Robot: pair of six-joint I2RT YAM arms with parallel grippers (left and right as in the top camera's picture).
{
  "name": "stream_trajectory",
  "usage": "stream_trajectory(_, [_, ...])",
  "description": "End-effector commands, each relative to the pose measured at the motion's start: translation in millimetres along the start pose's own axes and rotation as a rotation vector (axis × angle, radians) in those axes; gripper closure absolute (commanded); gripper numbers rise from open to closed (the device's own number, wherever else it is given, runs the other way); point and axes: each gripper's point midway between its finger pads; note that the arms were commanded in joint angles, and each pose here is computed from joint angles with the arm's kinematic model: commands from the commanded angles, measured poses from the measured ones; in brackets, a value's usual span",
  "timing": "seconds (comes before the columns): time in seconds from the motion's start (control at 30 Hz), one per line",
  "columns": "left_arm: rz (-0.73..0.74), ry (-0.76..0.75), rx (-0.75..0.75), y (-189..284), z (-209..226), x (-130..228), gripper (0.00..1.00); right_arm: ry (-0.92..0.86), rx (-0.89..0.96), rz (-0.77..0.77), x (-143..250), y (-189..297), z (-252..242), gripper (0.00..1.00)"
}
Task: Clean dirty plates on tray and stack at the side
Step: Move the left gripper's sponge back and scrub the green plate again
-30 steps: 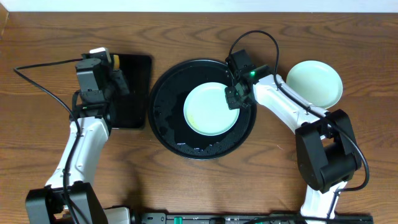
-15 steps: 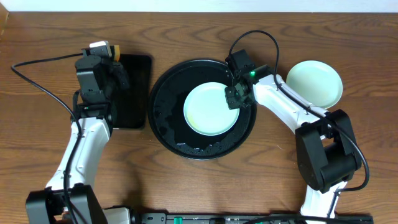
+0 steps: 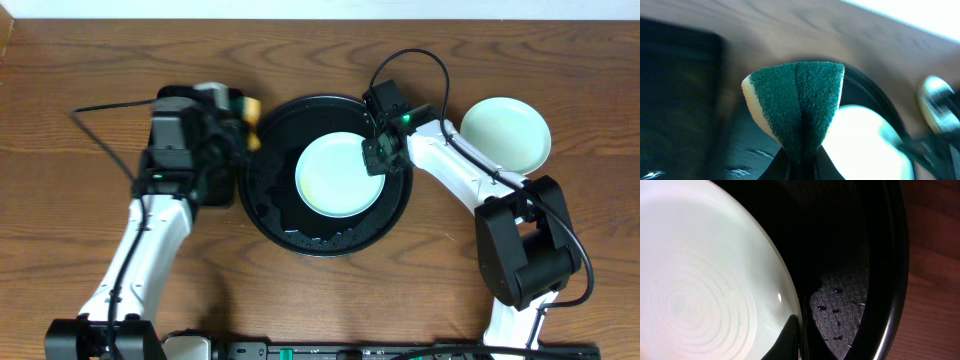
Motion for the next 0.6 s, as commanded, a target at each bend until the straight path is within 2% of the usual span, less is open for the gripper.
stream_trajectory(0.0, [0.044,-0.073,0.137,-4.9,-47.0,12.5,0.92,-0.015,0.001,-0.025,-3.1,8.1,2.2,0.99])
stream_trajectory(0.2, [0.14,-0.163,0.086,-29.7,-74.6,45.9,0.92,-0.015,0.002,-0.024,-2.8,8.0,2.1,0.99])
stream_trajectory(0.57, [0.374,-0.234,0.143,-81.2,-105.5,130.2,0.92,-0.014,0.007,-0.014,-0.3,8.1,0.8,0.99])
Point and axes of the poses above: each gripper's point midway between its finger pads, its own y axis back along the fingers, its own z axis along the line the jaws close on, x = y × z, and after that the axes turned 10 degrees about -y, right-handed
